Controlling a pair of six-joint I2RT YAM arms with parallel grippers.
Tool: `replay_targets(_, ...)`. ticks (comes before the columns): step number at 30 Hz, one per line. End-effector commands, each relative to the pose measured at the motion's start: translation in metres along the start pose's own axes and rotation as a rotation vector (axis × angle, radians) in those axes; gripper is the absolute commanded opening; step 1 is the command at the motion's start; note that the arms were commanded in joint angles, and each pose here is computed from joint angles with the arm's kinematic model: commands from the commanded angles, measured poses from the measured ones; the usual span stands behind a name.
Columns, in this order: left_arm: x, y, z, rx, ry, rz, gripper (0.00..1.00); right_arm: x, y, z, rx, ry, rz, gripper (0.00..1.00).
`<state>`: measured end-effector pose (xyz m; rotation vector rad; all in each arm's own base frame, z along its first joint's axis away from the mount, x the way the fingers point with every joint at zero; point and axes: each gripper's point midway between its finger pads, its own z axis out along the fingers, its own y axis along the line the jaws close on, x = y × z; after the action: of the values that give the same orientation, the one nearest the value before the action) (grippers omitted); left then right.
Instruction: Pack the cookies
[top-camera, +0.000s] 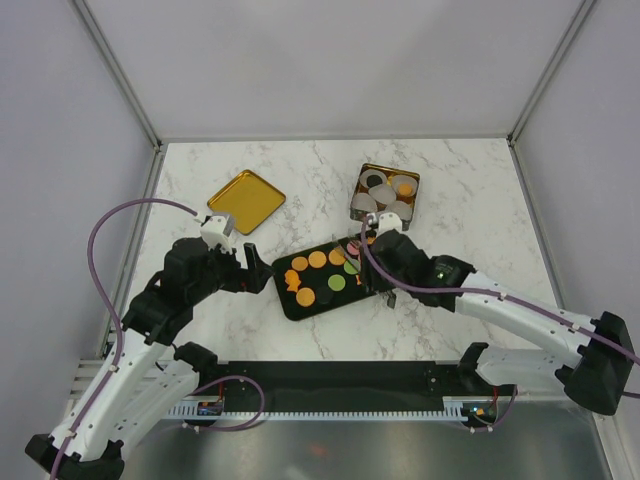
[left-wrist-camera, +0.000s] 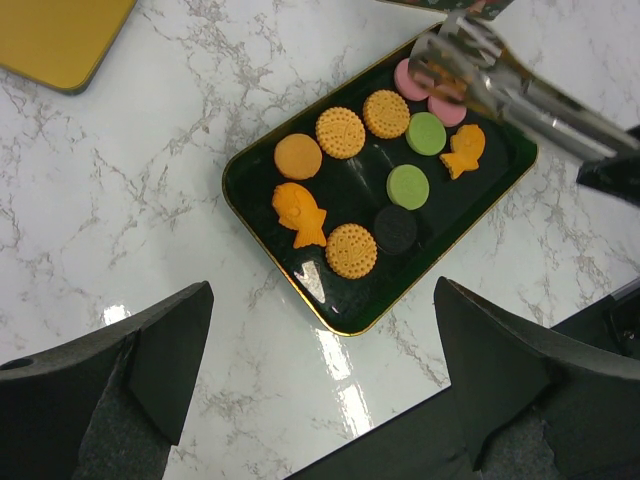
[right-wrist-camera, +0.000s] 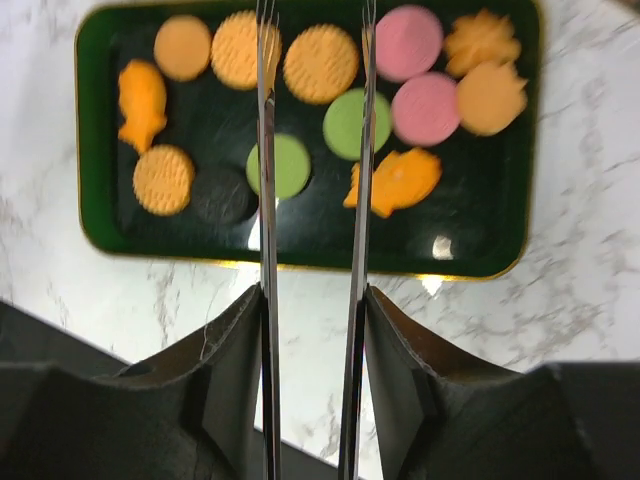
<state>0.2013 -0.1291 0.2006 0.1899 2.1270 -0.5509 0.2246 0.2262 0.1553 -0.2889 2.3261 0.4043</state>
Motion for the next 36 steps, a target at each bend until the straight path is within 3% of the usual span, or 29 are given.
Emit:
replay_targets(1, -0.007, -0.002, 0.000, 0.001, -0.030, -0.021, 1.00, 0.017, 0.029, -0.007, -0.050, -0.008, 0.018, 0.50)
replay_targets(11, -0.008, -0.001, -0.001, -0.006, -0.037, -0.023, 1.00, 0.066, 0.109, -0.008, -0.111, 0.061, -0.177, 0.50)
replay_targets(36, -0.007, -0.002, 0.000, -0.002, -0.031, -0.023, 1.00, 0.085, 0.118, -0.008, -0.117, 0.132, -0.289, 0.54)
